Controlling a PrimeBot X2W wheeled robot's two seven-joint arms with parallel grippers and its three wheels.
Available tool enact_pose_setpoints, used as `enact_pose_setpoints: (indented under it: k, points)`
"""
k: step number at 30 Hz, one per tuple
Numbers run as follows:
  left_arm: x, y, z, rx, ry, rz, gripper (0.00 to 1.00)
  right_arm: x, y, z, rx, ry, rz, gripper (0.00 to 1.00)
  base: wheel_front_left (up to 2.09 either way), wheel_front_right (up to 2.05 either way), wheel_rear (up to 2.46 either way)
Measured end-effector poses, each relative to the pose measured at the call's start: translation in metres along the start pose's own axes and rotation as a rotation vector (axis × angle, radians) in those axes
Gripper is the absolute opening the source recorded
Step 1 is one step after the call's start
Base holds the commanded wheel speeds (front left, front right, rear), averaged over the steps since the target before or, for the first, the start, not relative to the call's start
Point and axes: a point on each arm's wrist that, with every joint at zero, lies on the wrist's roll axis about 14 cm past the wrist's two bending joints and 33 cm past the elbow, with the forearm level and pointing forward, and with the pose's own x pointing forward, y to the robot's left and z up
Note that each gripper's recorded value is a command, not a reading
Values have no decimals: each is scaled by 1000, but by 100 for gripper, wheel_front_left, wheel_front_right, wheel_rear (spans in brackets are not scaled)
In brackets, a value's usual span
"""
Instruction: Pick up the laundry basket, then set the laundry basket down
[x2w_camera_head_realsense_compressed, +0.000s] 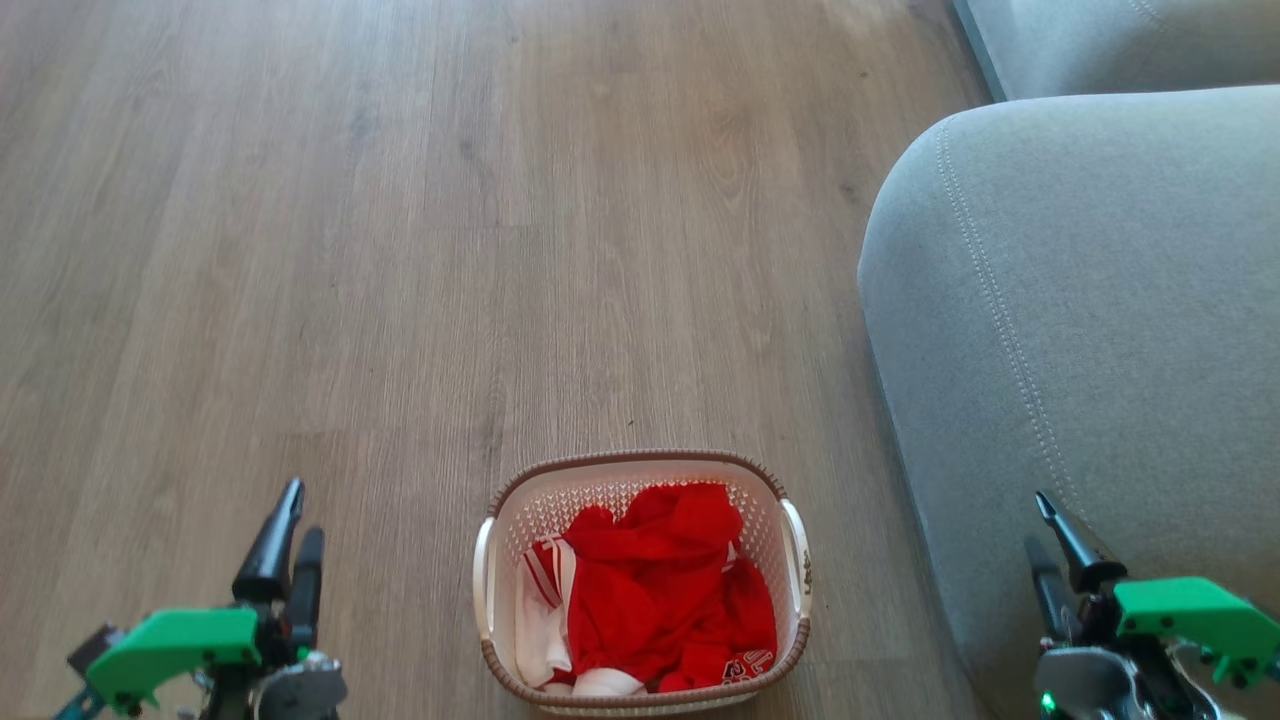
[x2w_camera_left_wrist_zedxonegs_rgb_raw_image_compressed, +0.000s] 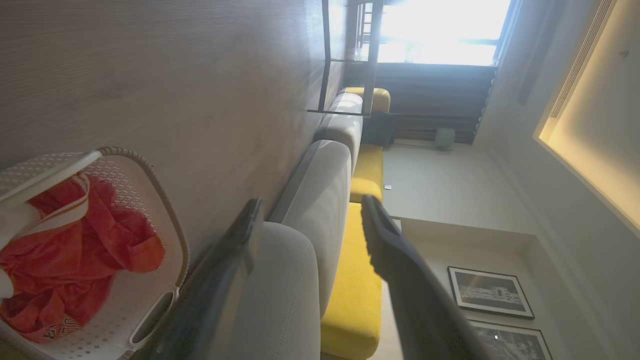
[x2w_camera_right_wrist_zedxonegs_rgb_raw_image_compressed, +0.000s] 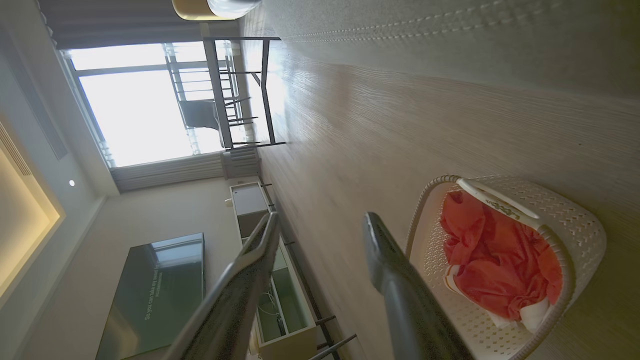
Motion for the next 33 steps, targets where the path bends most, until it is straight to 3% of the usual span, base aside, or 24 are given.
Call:
enact_pose_setpoints:
  k: [4,19,33]
  points:
    - [-10,20,1,-7,-13,55,100,-8,-16,1,3,-9,-44,100,0,0,0]
    - [-7,16,8,69,-53,50,100,-5,-9,8,-119,-46,-32,100,0,0,0]
    - [0,-15,23,252,-114,-19,100,5,15,9,-333,-64,29,100,0,0,0]
